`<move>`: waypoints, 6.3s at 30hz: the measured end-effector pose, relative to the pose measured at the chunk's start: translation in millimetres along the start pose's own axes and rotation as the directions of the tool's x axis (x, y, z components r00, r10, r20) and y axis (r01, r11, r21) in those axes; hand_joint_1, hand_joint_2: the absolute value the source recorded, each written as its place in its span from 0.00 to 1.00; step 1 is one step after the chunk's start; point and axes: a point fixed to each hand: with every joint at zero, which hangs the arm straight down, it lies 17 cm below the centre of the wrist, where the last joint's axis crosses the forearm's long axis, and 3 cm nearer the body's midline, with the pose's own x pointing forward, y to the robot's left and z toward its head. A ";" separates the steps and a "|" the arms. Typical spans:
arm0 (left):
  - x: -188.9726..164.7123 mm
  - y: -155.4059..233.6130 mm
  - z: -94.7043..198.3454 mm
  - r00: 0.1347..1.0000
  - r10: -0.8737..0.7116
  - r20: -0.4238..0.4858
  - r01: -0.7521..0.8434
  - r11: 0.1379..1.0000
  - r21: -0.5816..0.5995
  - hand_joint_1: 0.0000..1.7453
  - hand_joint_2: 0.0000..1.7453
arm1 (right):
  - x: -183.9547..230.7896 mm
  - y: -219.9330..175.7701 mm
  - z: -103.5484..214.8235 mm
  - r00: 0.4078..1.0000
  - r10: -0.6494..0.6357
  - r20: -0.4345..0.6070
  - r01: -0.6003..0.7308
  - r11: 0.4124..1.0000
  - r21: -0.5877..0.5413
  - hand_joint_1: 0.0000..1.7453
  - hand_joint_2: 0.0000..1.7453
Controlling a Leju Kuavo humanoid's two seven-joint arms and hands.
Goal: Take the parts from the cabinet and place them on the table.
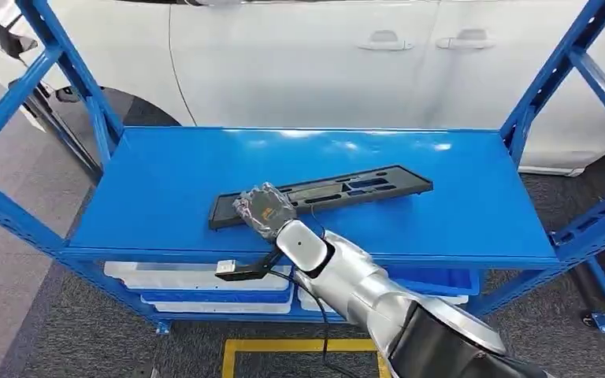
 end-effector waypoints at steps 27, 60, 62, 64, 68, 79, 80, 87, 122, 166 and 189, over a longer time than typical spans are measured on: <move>6.9 24.1 -0.8 0.999 0.026 0.047 -0.030 0.995 0.095 0.00 1.00 | -157.5 -204.8 198.3 0.444 -0.727 0.524 0.618 -0.175 -0.766 1.00 1.00; 21.9 15.8 -1.8 0.994 0.006 0.110 -0.014 0.998 0.064 0.00 1.00 | -134.1 -329.8 317.6 0.208 -0.307 0.929 0.842 -0.427 -0.330 1.00 1.00; 24.4 15.1 -2.6 0.993 0.005 0.114 -0.013 0.998 0.063 0.00 1.00 | -136.9 -340.1 317.5 0.196 -0.287 0.938 0.854 -0.419 -0.307 1.00 1.00; 27.1 13.0 -3.3 0.993 0.007 0.120 -0.014 0.998 0.059 0.00 1.00 | -138.2 -347.3 318.9 0.198 -0.268 0.943 0.862 -0.411 -0.298 1.00 1.00; 23.4 12.4 -2.2 0.994 0.006 0.112 -0.013 0.998 0.058 0.00 1.00 | -137.9 -349.1 314.9 0.191 -0.275 0.942 0.867 -0.403 -0.293 1.00 1.00; 17.1 17.8 -1.6 0.996 0.016 0.093 -0.024 0.996 0.089 0.00 1.00 | -133.4 -348.0 301.7 0.167 -0.291 0.942 0.879 -0.389 -0.276 1.00 1.00; 16.3 18.5 -1.5 0.996 0.016 0.091 -0.025 0.995 0.092 0.00 1.00 | -133.2 -347.5 301.5 0.164 -0.292 0.942 0.880 -0.389 -0.274 1.00 1.00; -2.0 25.6 4.1 0.998 0.026 0.055 -0.033 0.993 0.116 0.00 1.00 | -134.4 -340.5 298.8 0.122 -0.299 0.946 0.880 -0.408 -0.243 1.00 1.00; -36.6 52.9 13.6 0.997 0.055 -0.052 -0.045 0.984 0.172 0.00 1.00 | -127.0 -303.5 311.7 0.146 -0.357 0.923 0.918 -0.300 -0.261 1.00 1.00; -46.4 70.0 18.3 0.995 0.070 -0.066 -0.051 0.964 0.260 0.00 1.00 | -125.0 -315.4 305.2 0.164 -0.324 0.932 0.953 -0.191 -0.235 1.00 1.00; -62.5 68.5 22.3 0.982 0.143 -0.124 -0.107 0.960 0.259 0.00 1.00 | -145.7 -324.7 321.4 0.247 -0.303 0.921 0.930 -0.191 -0.312 1.00 1.00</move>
